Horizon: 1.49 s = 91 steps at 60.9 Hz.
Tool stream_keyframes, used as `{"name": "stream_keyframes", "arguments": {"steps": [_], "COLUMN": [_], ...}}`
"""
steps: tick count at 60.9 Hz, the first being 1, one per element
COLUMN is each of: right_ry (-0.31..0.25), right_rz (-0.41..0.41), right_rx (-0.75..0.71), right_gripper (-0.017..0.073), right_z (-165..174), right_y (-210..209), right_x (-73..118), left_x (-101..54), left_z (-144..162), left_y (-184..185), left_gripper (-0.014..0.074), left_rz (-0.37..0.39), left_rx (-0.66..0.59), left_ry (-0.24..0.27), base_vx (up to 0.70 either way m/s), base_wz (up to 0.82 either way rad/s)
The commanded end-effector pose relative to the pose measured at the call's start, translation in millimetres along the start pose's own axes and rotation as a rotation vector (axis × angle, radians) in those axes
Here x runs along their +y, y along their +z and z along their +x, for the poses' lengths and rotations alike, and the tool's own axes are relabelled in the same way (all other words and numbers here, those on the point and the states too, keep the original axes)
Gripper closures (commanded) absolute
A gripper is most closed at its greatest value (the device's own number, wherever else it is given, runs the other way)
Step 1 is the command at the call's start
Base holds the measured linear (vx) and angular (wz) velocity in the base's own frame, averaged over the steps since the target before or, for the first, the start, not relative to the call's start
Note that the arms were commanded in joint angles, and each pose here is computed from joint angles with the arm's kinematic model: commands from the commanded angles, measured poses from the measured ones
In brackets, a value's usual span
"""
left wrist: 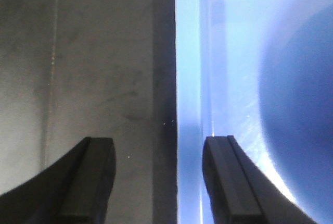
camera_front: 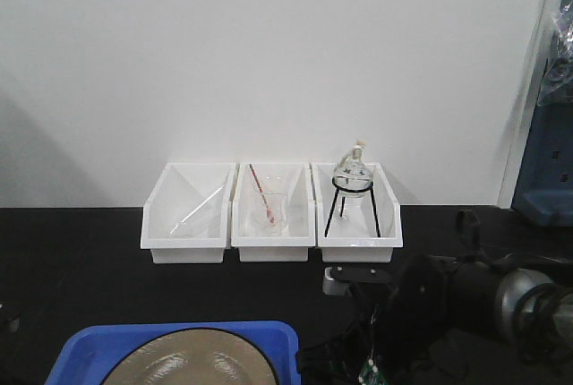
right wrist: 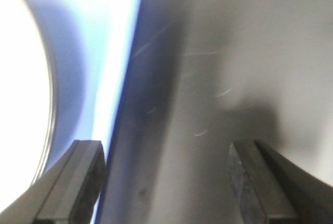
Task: Place disk in tray to left cabinet
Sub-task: 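Grasp the blue tray's side walls with both grippers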
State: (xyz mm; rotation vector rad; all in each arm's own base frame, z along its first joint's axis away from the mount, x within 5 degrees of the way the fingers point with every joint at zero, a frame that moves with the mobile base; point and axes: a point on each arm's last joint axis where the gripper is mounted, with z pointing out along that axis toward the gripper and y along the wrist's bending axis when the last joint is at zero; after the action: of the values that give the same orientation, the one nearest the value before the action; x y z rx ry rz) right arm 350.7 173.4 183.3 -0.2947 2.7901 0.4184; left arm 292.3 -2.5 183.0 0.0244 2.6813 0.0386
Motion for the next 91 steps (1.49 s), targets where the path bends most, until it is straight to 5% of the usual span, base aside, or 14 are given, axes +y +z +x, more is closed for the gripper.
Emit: {"name": "stream_keyframes", "arguments": {"steps": [1,11,36,43,66,91], "right_ry": [-0.007,-0.044,0.010,0.004,0.000,0.012], "right_rz": [0.027,0.017,-0.002,-0.002,0.001,0.010], "right_rx": [-0.082,-0.106,-0.088,-0.091,-0.124,-0.113], "right_gripper": [0.0020,0.0020,0.0020,0.0020,0.0020,0.0034], "right_z": [-10,-8,-9,-9,-12,-12], "right_y": [-19,-16,-1,0,2,25], "right_x": [10.5,24.7,24.6,24.5,23.3,18.6], "left_x": [0.2,-0.2,-1.6,-3.6,-36.5,-46.2], "left_z": [-18,-21,-20,-15,-12,-10], "left_y": [-13,-8,21,35,32,32], "left_gripper": [0.0094,0.0094,0.0094,0.0102,0.0113,0.0113], "left_rz": [0.006,0.008,0.014,0.027,0.081,0.112], "left_rx": [-0.140,-0.167,-0.145,-0.094,-0.075,-0.063], "left_ry": [0.007,0.012,0.013,-0.024,0.064,0.023], "base_vx": [0.00,0.00,0.00,0.00,0.00,0.00], "base_wz": [0.00,0.00,0.00,0.00,0.00,0.00]}}
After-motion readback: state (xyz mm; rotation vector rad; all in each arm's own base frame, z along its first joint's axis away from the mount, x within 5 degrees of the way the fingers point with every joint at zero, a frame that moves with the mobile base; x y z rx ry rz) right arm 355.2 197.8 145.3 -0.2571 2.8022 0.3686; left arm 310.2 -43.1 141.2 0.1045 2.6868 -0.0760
